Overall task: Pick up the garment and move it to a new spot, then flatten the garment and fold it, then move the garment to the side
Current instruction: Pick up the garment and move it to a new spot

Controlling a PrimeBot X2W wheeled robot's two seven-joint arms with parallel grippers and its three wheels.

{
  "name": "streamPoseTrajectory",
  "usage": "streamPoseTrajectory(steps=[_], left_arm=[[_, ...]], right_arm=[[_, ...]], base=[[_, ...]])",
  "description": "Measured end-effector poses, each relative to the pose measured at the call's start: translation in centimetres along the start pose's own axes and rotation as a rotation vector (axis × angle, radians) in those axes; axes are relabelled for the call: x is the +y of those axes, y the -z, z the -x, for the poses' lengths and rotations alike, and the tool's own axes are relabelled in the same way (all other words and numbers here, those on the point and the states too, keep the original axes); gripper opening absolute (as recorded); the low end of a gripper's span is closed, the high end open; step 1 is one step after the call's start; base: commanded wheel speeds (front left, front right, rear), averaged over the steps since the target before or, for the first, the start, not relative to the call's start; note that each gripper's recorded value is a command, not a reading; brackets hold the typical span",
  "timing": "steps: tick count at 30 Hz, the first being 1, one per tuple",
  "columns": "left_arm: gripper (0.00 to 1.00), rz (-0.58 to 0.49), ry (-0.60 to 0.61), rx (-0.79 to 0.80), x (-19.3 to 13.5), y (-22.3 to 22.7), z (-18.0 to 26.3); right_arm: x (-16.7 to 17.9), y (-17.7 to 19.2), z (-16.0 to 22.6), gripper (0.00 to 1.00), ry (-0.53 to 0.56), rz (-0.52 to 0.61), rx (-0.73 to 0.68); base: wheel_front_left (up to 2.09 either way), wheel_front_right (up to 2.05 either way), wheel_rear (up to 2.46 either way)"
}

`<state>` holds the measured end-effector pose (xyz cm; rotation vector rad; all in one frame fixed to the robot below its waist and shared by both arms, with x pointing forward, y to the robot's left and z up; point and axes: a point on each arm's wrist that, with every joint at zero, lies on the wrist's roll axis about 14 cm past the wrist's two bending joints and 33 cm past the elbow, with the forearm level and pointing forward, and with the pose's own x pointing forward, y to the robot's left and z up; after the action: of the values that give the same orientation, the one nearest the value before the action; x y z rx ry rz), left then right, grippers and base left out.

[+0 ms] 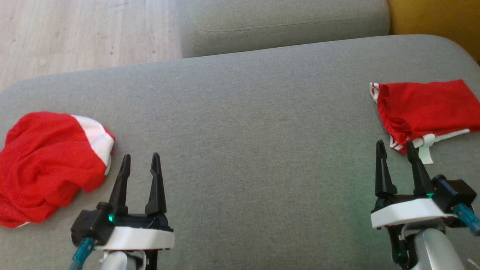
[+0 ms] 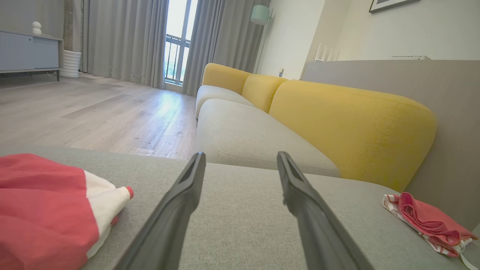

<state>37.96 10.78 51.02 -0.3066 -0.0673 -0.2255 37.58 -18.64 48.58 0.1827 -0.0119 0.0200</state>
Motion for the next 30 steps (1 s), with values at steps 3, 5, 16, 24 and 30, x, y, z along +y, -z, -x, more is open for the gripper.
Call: streamPoseTrajectory(steps=[3,5,16,24,30], left_arm=[[1.00,-0.003,-0.020,-0.006,0.6,-0.2,0.2],[1.00,-0.005,-0.038,-0.012,1.2,-0.4,0.4],[1.00,-0.029,-0.168,-0.066,5.0,-2.4,2.8],[1.00,-0.047,-0.283,-0.103,7.9,-3.8,5.7],[1.00,-0.056,-0.344,-0.109,9.2,-4.0,7.7]], right_arm=[[0.8,0.2,-0.3,1.00,-0.025,0.000,0.006],[1.7,0.3,-0.5,1.00,-0.051,-0.001,0.009],[8.1,1.4,-1.4,1.00,-0.240,-0.020,0.038],[13.2,2.5,-1.4,1.00,-0.389,-0.035,0.074],[15.4,2.9,-1.4,1.00,-0.453,-0.039,0.089]], base=[[0.00,0.00,0.00],[0.00,0.00,0.00],[0.00,0.00,0.00],[0.00,0.00,0.00],[0.00,0.00,0.00]])
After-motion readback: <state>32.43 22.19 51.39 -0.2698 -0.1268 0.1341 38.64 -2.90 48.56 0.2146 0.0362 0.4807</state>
